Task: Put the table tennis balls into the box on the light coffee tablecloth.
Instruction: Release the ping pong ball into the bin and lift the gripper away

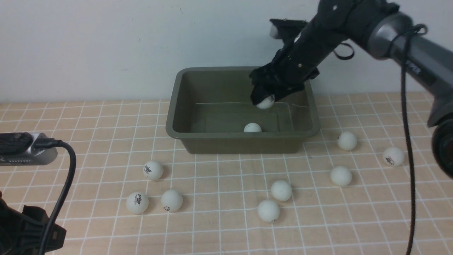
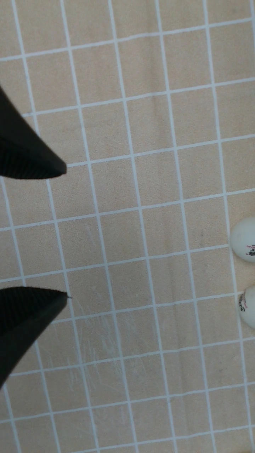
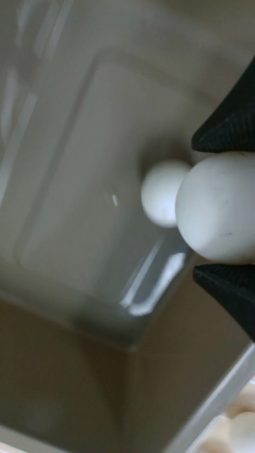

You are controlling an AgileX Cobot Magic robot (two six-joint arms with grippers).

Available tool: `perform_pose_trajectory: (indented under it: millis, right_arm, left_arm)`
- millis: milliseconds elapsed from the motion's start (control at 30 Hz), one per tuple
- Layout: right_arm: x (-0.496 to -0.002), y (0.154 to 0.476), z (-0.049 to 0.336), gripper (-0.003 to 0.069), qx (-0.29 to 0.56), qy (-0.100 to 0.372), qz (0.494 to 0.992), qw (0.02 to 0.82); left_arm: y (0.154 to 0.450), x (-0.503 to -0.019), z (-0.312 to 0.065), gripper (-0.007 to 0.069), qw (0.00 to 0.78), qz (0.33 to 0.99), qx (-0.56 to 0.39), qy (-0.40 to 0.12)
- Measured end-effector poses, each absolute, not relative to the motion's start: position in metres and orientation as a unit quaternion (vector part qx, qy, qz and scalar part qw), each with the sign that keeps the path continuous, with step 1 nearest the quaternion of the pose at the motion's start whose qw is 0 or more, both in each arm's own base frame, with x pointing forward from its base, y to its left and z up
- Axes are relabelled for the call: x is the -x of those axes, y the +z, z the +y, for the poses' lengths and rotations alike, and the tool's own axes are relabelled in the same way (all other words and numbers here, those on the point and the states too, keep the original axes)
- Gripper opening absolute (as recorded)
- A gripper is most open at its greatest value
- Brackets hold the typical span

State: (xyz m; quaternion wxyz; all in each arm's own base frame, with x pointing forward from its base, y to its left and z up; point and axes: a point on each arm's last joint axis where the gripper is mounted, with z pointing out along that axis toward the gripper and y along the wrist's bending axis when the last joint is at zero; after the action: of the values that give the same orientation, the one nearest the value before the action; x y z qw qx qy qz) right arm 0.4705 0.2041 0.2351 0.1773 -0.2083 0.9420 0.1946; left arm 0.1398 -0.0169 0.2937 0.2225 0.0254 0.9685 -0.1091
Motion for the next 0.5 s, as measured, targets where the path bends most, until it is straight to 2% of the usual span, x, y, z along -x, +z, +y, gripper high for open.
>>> perform_pose_trajectory:
  millis: [200, 500]
  right_arm:
    - [-0.472, 0.204, 0.216, 0.0366, 0.227, 0.192, 0.943, 0.148]
    - [-0.473, 0.199, 0.216, 0.0415, 0.229, 0.192, 0.943, 0.145]
  left_arm:
    - [0.294, -0.14, -0.017, 0.0343, 0.223, 0.968, -0.025, -0.109]
    - [0.294, -0.14, -0.017, 0.0343, 0.223, 0.968, -0.026, -0.109]
